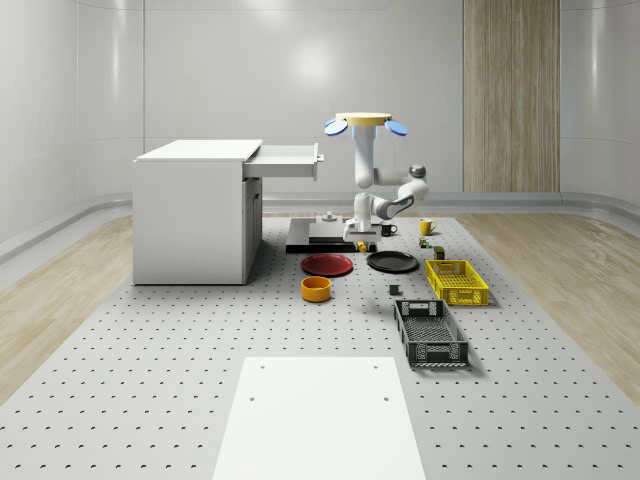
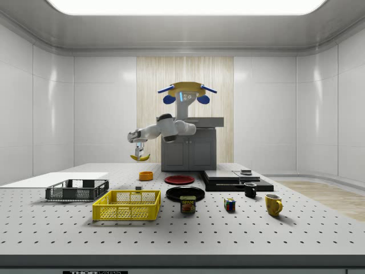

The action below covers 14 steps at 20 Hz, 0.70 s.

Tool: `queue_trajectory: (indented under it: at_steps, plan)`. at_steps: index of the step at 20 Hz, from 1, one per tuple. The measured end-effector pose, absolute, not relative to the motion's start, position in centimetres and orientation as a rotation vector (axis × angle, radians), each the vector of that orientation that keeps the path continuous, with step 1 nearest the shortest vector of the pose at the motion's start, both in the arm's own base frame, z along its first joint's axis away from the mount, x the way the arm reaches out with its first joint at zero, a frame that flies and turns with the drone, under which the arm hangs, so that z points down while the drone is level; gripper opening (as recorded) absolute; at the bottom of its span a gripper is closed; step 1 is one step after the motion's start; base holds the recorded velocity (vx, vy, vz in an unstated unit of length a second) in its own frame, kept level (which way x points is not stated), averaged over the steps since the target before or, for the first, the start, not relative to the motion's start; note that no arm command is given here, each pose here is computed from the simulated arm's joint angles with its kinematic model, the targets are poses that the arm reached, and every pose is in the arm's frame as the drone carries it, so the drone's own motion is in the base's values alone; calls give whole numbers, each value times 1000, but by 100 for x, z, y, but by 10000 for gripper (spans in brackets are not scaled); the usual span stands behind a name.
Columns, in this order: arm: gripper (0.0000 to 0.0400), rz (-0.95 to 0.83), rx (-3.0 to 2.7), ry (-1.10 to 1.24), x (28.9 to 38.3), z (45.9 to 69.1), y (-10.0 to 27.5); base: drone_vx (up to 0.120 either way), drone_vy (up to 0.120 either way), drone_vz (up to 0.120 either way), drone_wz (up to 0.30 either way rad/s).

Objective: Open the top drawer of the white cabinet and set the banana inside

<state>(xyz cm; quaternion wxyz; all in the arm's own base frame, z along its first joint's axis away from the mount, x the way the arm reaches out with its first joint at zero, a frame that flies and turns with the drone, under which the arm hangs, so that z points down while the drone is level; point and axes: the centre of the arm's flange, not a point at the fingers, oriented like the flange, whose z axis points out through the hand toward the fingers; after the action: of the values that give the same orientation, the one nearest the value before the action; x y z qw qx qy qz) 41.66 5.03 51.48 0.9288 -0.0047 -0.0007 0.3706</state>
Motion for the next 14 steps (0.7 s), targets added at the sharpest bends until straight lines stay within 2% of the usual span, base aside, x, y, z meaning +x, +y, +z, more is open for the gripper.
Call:
queue_trajectory:
  at_steps: [14]
  plan:
    - [190,759,-10,-2,4166,5148,502,-120,0,120,0]
